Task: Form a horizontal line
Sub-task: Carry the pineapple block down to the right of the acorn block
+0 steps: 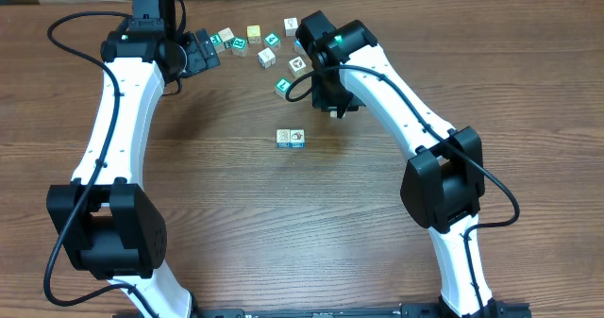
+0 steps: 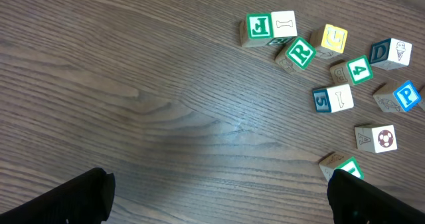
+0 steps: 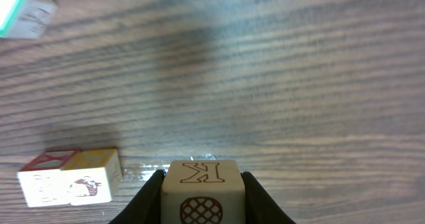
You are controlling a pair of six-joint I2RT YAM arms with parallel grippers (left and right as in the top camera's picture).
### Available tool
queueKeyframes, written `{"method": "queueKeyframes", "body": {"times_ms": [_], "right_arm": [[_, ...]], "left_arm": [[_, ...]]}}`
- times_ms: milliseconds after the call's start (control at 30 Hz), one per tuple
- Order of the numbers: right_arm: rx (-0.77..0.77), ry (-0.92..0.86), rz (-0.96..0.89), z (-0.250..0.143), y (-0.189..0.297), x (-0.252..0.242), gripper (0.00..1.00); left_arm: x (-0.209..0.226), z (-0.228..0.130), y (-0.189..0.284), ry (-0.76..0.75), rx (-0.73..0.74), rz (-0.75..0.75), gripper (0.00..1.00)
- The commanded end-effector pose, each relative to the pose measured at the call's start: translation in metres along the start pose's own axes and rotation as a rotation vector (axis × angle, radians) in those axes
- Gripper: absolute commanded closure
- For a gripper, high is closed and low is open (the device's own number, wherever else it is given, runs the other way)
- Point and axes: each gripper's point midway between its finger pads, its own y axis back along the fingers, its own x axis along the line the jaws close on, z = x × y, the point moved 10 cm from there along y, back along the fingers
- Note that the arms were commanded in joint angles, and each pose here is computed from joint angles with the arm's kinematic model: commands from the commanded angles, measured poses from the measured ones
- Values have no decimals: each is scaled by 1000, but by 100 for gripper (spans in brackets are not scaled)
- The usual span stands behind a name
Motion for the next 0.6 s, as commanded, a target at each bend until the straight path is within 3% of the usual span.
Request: {"method": "queueKeyframes", "body": {"times_ms": [0, 300, 567], "right_arm": [[31, -49, -1, -9, -9, 4, 77], [42, -36, -7, -24, -51, 13, 78], [34, -37, 4, -25, -60, 15, 78]], "left_arm": [[-3, 2, 5, -12, -12, -12, 0], [-3, 2, 5, -12, -12, -12, 0], [-3, 2, 5, -12, -12, -12, 0]]}}
